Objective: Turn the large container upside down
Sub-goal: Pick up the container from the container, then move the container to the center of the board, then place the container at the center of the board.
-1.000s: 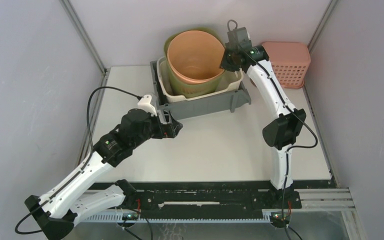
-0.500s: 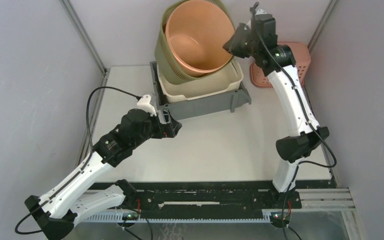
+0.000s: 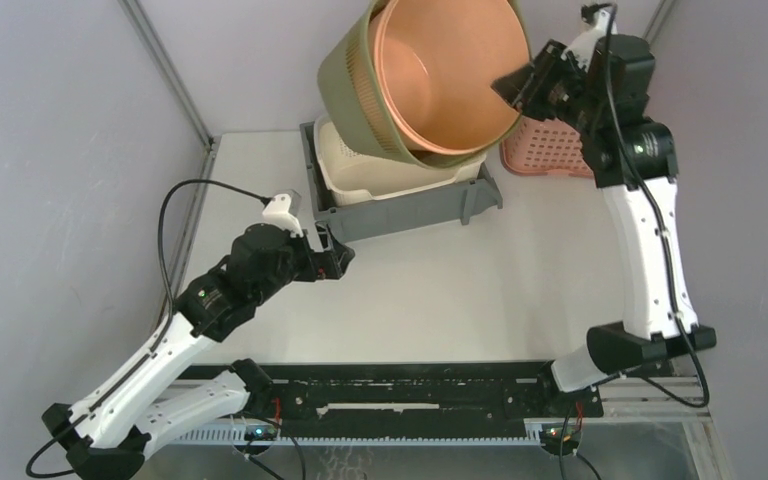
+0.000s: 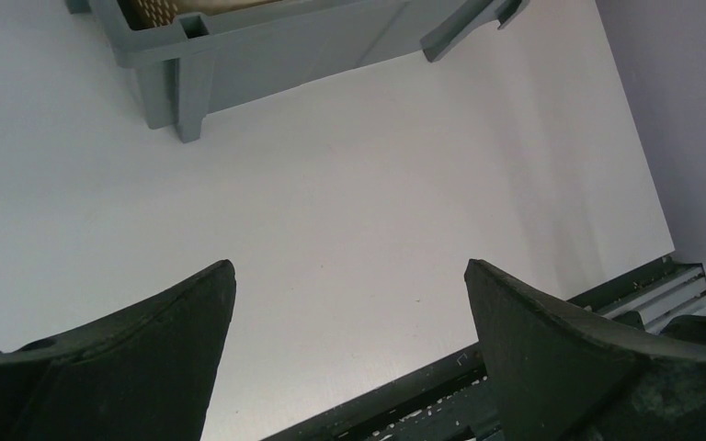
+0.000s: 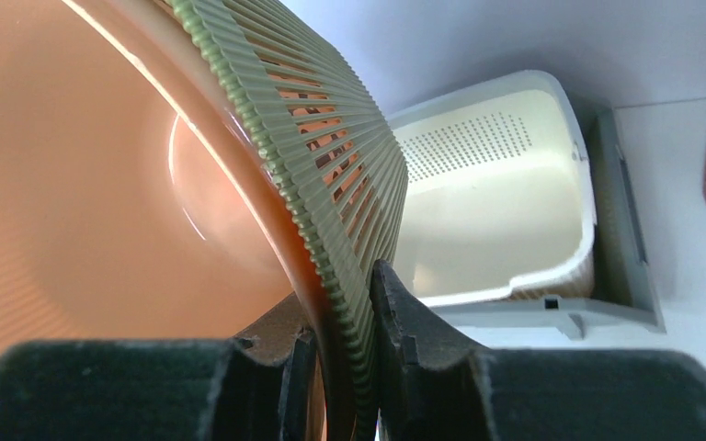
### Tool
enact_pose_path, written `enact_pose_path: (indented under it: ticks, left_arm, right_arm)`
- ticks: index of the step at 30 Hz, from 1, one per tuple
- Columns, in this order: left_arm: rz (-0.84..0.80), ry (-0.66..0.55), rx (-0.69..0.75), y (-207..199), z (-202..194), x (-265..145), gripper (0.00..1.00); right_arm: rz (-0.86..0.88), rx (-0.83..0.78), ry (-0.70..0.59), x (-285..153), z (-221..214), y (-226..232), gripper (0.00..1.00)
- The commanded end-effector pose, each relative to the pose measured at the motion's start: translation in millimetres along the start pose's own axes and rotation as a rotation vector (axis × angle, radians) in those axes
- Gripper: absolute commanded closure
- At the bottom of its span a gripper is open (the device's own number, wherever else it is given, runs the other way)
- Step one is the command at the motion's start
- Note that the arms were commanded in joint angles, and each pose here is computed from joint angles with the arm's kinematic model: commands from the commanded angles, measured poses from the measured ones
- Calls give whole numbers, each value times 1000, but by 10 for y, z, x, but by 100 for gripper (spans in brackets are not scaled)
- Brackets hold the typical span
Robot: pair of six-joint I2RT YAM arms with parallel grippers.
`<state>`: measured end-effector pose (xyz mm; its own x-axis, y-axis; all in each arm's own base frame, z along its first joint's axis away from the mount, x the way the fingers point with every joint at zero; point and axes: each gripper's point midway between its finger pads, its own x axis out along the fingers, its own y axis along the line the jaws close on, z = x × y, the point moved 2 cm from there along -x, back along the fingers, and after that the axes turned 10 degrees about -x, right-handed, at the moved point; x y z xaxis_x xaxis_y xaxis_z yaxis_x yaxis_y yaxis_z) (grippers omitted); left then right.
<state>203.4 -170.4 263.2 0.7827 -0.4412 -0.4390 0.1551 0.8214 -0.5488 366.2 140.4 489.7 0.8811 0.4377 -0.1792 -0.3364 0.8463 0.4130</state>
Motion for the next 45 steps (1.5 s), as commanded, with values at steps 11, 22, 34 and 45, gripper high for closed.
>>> enact_pose_path:
  ticks: [11,22,34,45]
  left_arm:
    - [23,-51,-44,122,31,-181,0]
    - [15,-19,-57,148,-104,-64,0]
    - [9,-2,-55,154,-167,9,0]
    - [13,7,-59,167,-203,48,0]
  right_arm:
    - [135,-117,-90,-1624,-350,381,100]
    - [60,-30,111,-1841,-1376,39,100]
    - [12,-57,179,-1669,-1630,-116,100]
    - [21,-143,277,-1248,-1757,87,100]
